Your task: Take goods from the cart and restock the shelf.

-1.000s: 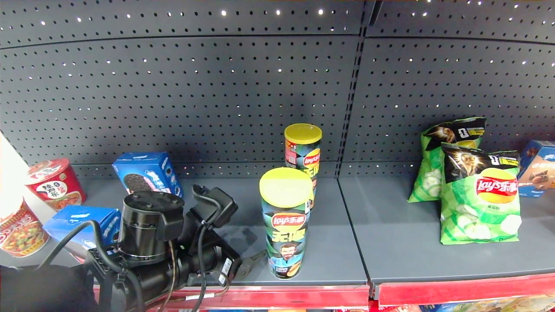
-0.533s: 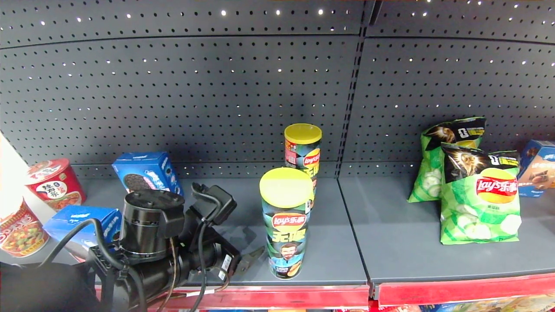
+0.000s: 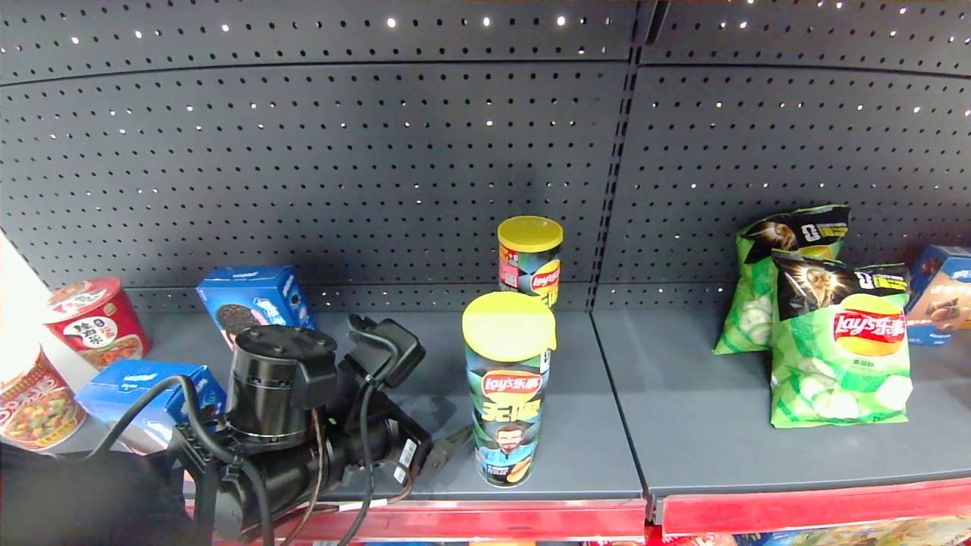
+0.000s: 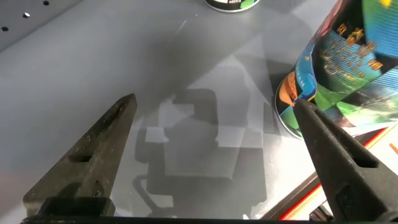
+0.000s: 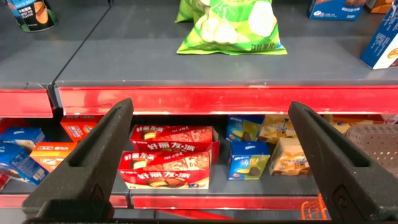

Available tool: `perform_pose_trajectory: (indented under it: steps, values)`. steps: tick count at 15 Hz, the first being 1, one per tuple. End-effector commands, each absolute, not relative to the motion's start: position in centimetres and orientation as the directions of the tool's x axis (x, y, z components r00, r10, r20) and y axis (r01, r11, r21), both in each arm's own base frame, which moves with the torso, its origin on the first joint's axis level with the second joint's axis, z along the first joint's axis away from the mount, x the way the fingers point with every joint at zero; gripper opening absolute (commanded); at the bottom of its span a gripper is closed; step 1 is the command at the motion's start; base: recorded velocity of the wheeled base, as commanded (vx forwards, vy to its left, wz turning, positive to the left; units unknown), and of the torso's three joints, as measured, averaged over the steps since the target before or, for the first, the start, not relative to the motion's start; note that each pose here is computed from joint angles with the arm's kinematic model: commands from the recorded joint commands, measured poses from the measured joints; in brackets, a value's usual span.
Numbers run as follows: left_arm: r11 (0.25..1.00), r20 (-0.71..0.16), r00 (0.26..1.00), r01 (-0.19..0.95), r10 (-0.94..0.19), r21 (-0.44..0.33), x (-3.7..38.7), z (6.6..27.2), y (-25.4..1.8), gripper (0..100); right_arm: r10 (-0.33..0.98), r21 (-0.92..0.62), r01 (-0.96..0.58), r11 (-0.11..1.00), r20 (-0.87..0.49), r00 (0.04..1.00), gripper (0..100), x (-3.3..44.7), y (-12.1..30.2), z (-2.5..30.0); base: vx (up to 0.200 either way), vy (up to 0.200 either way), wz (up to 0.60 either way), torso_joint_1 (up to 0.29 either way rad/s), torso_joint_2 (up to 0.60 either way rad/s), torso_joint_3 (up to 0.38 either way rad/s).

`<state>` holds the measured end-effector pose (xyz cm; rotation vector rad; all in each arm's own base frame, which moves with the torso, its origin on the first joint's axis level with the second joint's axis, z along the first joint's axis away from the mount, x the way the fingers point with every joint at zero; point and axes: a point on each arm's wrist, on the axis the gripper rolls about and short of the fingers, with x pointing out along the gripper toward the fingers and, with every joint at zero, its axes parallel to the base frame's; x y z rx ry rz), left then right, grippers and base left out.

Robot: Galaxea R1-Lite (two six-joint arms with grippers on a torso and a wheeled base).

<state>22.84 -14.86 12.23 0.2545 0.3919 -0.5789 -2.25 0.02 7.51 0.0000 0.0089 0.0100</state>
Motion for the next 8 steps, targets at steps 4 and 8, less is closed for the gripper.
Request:
perform_pose_trajectory:
  steps: [4, 8]
  values:
    - [0.799, -0.437, 0.756, 0.588, -0.487, 0.125, 23.0, 11.9, -15.5, 100, 0.011, 0.000, -0.011, 1.000, -0.009, 1.000, 100, -2.2, 0.0, 7.5, 0.000, 0.000, 0.00, 0.000, 0.00, 0.000]
    - [0.793, -0.429, 0.754, 0.595, -0.497, 0.128, 23.1, 12.0, -16.3, 100, 0.011, 0.000, -0.011, 1.000, -0.009, 1.000, 100, -2.2, 0.0, 7.5, 0.000, 0.000, 0.00, 0.000, 0.00, 0.000]
